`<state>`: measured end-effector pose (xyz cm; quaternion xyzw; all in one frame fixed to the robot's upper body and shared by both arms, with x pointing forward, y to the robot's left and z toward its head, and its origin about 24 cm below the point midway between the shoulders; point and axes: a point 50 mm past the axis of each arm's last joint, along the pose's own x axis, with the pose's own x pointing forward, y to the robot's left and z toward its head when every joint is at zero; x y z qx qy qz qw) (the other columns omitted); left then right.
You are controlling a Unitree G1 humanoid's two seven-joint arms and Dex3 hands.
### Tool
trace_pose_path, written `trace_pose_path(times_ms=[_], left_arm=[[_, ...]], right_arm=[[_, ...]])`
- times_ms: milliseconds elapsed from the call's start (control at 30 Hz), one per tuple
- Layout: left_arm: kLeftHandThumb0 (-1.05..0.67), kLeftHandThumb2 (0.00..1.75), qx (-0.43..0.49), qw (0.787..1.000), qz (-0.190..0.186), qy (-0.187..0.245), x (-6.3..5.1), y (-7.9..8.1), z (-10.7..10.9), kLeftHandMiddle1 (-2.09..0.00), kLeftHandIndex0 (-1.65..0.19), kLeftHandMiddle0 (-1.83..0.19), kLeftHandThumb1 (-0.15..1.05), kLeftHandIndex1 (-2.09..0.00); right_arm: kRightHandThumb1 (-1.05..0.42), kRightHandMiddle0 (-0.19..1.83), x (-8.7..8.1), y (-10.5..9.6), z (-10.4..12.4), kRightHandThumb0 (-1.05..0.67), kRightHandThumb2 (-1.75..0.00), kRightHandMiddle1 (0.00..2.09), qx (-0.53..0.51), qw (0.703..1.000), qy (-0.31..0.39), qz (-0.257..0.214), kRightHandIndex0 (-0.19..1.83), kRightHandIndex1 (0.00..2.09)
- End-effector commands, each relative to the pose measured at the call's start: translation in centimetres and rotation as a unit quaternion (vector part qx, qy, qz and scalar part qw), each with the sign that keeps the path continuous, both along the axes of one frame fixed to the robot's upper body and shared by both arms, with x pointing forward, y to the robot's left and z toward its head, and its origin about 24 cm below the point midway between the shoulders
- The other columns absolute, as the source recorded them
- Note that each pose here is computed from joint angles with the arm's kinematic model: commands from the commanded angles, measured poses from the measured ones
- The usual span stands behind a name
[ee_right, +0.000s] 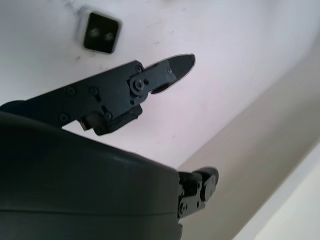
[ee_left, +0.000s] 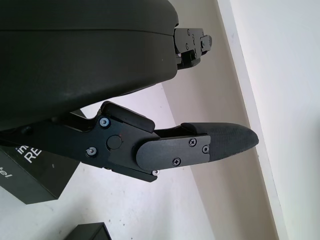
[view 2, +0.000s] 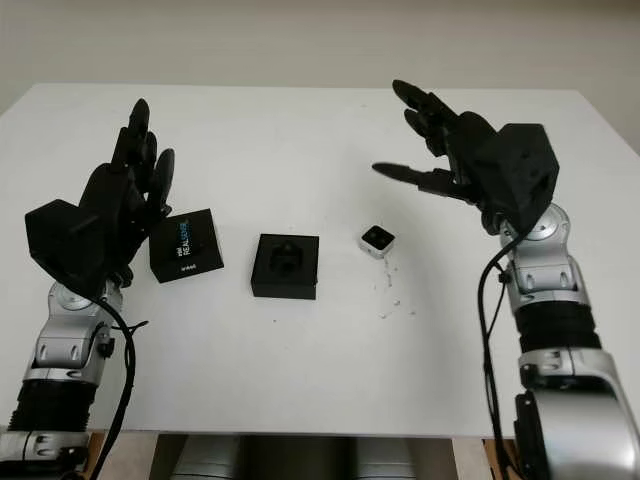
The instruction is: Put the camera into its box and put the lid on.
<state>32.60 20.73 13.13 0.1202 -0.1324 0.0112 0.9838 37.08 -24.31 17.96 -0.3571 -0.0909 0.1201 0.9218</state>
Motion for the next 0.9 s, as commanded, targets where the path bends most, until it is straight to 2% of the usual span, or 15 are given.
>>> trace_pose_path(times_ms=[0,100,167,267,567,867], left_arm=[[-0.78,0.52,-0.003,1.000,-0.003,0.000,-0.2,0.0,0.1,-0.05,0.12,0.15,1.05,-0.05],[-0.77,0.52,-0.002,1.000,-0.004,0.004,-0.3,0.0,-0.1,-0.05,0.13,0.15,1.05,-0.05],[-0.76,0.52,-0.002,1.000,-0.002,0.006,-0.4,0.1,-0.1,-0.05,0.13,0.15,1.05,-0.05],[-0.74,0.52,-0.002,1.000,-0.001,0.006,-0.5,0.2,0.0,-0.05,0.13,0.14,1.05,-0.05],[-0.78,0.53,0.004,1.000,-0.004,0.006,-0.3,0.2,0.2,-0.06,0.11,0.13,1.05,-0.06],[-0.78,0.53,0.011,1.000,-0.006,0.010,-0.4,0.2,0.2,-0.06,0.10,0.12,1.05,-0.06]], right_arm=[[-0.81,0.08,0.2,-0.5,1.0,-0.30,-0.04,0.61,-0.057,0.998,-0.022,-0.008,0.28,0.21],[-0.78,0.18,0.4,-0.6,1.1,-0.32,-0.05,0.50,-0.128,0.991,-0.031,-0.013,0.32,0.20],[-0.79,0.22,0.6,-0.6,1.2,-0.34,-0.06,0.35,-0.172,0.985,-0.024,-0.012,0.30,0.15],[-0.80,0.28,0.6,-0.5,1.4,-0.28,-0.05,0.19,-0.210,0.977,-0.016,0.007,0.30,0.11],[-0.82,0.33,0.7,0.5,1.8,-0.21,-0.06,0.12,-0.334,0.941,-0.007,0.052,0.29,0.09],[-0.83,0.41,0.2,1.3,1.6,-0.16,-0.06,0.09,-0.375,0.921,-0.018,0.100,0.35,0.09]])
